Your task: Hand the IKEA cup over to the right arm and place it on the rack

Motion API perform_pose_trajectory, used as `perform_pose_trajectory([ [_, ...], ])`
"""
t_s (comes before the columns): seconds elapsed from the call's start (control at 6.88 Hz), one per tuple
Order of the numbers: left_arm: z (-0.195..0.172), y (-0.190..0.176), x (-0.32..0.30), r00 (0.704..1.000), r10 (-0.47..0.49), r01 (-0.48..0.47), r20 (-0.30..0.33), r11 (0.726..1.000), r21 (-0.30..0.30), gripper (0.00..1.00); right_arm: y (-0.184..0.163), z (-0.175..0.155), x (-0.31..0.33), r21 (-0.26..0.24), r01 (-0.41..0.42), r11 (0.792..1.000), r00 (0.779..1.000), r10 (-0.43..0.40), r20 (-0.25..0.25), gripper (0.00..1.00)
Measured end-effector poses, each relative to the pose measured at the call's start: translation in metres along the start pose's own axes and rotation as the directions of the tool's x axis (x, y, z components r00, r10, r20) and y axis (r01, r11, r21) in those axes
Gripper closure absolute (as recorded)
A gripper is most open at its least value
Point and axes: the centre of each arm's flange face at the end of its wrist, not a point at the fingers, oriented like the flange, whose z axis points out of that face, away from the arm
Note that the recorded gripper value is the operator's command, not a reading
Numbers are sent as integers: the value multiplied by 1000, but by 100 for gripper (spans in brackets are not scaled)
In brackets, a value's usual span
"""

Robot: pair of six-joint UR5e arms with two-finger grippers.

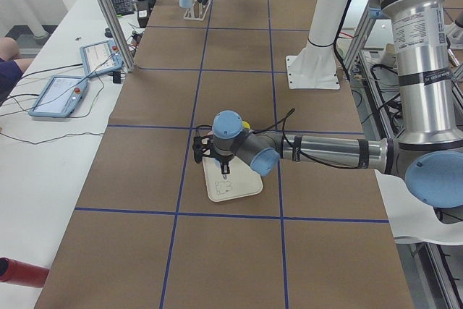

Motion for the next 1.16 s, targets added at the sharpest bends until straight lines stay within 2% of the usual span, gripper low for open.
perform_pose_trajectory([
  [0.29,-30,-43,25,996,-78,77,31,996,37,100,10,2,-2,-16,-30,999,999,30,27,1],
  [0.58,-54,-111,103,981,-131,117,145,987,107,100,17,4,-4,-23,-36,999,999,37,34,1],
  [0.73,-56,-128,150,971,-178,158,160,979,131,100,18,4,-6,-25,-37,999,999,38,37,1],
  [0.87,-48,-128,198,961,-251,233,119,961,150,100,19,4,-8,-26,-41,999,998,42,42,1],
  [1.02,-28,-116,248,950,-312,305,27,940,154,100,19,2,-12,-29,-65,997,997,66,50,1],
  [1.16,-8,-98,287,924,-366,378,-109,916,136,100,19,1,-17,-35,-110,993,991,113,73,1],
])
